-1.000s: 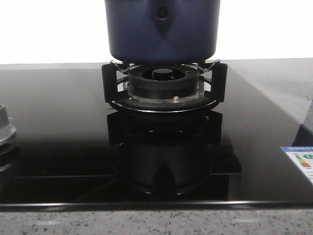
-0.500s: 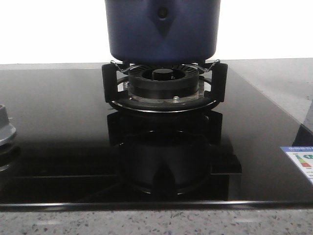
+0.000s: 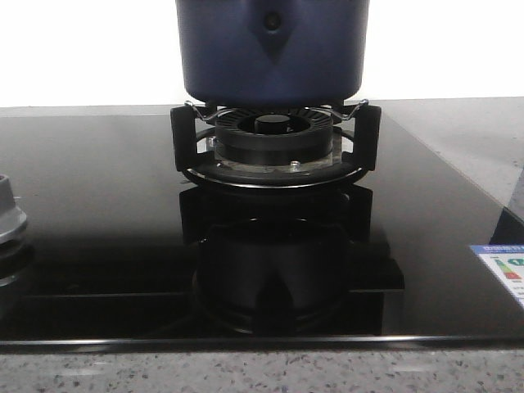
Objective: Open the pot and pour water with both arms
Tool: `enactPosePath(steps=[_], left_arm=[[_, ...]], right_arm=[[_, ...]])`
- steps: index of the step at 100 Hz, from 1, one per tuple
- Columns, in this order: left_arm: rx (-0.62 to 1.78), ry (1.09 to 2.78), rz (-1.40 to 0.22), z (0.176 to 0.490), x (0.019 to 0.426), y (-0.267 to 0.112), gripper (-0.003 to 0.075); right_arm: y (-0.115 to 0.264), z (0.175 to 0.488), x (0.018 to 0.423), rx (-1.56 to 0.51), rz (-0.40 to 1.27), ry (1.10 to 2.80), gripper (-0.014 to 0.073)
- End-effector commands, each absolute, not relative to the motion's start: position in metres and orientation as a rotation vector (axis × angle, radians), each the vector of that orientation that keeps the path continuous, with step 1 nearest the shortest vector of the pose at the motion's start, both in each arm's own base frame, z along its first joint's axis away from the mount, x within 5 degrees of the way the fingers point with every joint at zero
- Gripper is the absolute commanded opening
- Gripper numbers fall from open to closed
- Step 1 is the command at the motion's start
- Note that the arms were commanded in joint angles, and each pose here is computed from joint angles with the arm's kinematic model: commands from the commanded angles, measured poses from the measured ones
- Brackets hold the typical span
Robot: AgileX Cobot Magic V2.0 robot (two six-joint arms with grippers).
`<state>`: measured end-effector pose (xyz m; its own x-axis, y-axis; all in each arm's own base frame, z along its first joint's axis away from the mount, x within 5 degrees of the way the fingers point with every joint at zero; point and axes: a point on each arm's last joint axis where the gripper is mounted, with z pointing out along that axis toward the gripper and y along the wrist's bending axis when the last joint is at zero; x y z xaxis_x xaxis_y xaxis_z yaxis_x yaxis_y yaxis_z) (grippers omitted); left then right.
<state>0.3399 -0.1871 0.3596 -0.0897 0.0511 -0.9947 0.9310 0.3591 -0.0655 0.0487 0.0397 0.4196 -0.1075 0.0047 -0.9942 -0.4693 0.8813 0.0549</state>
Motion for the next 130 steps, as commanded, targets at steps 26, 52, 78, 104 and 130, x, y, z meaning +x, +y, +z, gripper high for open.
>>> enactPosePath(steps=[26,52,78,104,130], left_arm=[[0.864,1.230,-0.963,0.452,0.288,-0.148,0.0248],[0.900,1.198,-0.864,0.485,0.246,-0.128,0.0248],[0.919,1.174,-0.836,0.499,0.216,-0.122,0.0248],[0.919,1.187,-0.843,0.494,0.214,-0.121,0.0248],[0.919,1.185,-0.845,0.494,0.213,-0.121,0.0248]], right_arm=[[0.023,0.435,0.056,-0.350,0.107,1.512,0.0566],[0.006,0.417,0.070,-0.281,-0.133,1.542,0.0566],[0.003,0.361,0.092,-0.244,-0.168,1.671,0.0566],[0.005,0.318,0.103,-0.249,-0.140,1.769,0.0566],[0.004,0.317,0.109,-0.169,-0.098,1.691,0.0566]])
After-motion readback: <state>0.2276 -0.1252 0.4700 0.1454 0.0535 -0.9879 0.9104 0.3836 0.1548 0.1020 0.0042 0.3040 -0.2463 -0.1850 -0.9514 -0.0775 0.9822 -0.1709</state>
